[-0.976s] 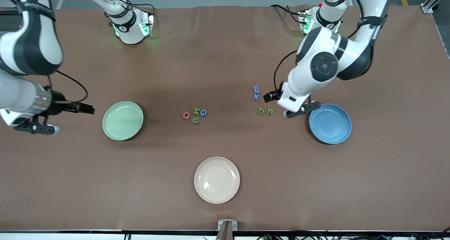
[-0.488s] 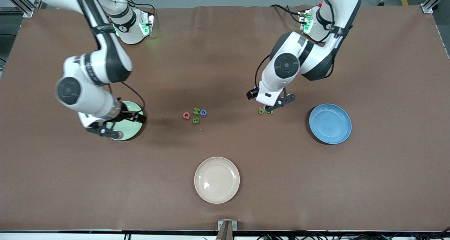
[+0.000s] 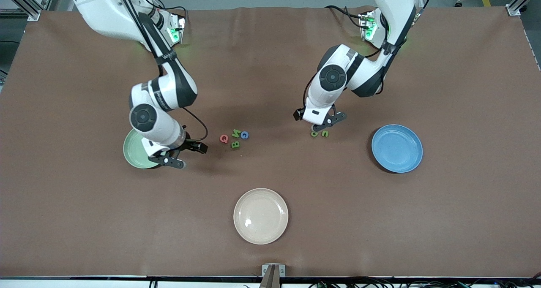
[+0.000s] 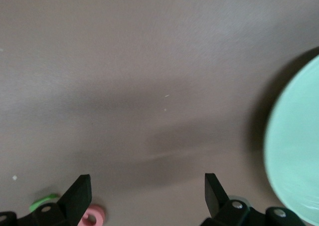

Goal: Sort upper and lower case letters into plates
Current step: 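Grasp the blue m with the left gripper while the right gripper grasps the pink a, then carry the blue m over the blue plate while the right gripper lifts the pink a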

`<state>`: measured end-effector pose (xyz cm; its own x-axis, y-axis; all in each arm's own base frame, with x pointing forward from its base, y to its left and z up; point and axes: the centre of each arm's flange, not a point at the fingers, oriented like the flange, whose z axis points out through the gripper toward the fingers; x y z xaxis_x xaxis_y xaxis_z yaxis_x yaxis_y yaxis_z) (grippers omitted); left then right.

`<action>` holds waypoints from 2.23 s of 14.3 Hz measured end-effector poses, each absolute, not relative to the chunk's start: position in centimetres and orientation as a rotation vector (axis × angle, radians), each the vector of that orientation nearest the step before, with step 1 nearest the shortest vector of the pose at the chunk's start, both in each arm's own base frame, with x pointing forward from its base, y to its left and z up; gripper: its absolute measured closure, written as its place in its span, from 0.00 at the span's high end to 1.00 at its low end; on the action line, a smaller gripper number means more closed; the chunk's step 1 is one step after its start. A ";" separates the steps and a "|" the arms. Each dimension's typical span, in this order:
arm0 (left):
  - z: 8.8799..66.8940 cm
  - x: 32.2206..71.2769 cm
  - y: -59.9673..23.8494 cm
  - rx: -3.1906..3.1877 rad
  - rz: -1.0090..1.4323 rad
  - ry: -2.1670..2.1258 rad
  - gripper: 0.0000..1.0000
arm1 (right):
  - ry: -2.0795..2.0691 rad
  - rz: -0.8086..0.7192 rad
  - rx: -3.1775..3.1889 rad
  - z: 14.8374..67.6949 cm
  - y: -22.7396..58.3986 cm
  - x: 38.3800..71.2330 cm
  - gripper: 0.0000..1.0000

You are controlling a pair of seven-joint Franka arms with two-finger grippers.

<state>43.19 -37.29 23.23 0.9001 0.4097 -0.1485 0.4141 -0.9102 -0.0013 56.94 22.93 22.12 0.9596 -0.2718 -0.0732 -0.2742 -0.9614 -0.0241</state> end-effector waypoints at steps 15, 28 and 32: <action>17.1 38.9 -38.4 3.084 -0.262 0.583 0.80 | 0.497 0.050 -3.084 18.7 28.7 54.4 1.00; 17.2 38.9 -38.5 3.078 -0.250 0.580 0.37 | 0.464 0.080 -3.106 17.5 31.9 51.3 0.97; 17.2 38.9 -38.6 3.076 -0.248 0.578 0.29 | 0.456 0.056 -3.098 17.2 32.1 50.9 0.90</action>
